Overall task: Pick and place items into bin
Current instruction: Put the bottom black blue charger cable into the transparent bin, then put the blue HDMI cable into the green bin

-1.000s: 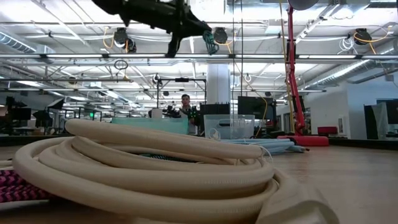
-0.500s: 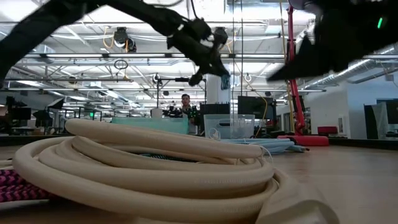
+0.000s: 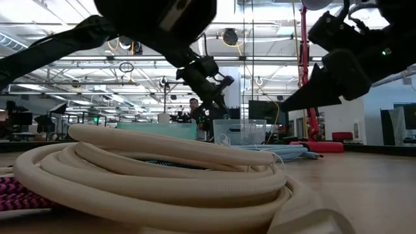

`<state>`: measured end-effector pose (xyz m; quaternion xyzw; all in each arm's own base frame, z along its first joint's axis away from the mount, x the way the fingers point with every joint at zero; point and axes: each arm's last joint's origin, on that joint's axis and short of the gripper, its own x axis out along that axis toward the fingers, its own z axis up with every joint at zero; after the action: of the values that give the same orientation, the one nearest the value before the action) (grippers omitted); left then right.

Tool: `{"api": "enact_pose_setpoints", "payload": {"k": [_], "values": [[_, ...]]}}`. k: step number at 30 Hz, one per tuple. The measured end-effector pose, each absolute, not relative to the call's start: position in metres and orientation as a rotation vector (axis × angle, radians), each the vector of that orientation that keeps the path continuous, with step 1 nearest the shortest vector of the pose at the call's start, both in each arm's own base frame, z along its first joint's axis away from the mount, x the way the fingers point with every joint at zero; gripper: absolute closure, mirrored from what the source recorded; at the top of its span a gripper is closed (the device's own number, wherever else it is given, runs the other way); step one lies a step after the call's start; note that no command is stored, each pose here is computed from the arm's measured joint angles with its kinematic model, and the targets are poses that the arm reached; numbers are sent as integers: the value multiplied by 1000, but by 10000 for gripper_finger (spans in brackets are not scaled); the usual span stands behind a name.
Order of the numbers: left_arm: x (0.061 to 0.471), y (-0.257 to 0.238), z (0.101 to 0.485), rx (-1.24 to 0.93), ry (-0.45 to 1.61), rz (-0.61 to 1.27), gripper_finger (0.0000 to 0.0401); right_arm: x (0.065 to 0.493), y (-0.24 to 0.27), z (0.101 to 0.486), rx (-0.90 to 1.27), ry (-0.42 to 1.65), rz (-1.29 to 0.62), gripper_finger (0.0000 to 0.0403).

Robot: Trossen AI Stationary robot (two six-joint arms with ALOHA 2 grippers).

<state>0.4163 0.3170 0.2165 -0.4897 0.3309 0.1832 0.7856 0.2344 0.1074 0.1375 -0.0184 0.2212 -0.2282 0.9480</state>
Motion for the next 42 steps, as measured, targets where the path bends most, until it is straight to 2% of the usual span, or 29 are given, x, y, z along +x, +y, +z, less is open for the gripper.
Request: {"api": "enact_pose_setpoints", "payload": {"k": [8, 16, 32, 36, 42], "values": [[426, 298, 207, -1061, 791, 403, 396, 237, 108, 141, -74, 420, -469, 236], [425, 292, 203, -1038, 845, 501, 395, 237, 108, 142, -75, 412, -472, 236], [428, 289, 203, -1012, 835, 519, 259, 237, 108, 141, -79, 418, -474, 236], [430, 288, 212, -1023, 814, 426, 249, 236, 107, 141, -92, 417, -493, 236], [425, 275, 265, -950, 720, 243, 249, 236, 107, 141, -89, 418, -493, 236]]}}
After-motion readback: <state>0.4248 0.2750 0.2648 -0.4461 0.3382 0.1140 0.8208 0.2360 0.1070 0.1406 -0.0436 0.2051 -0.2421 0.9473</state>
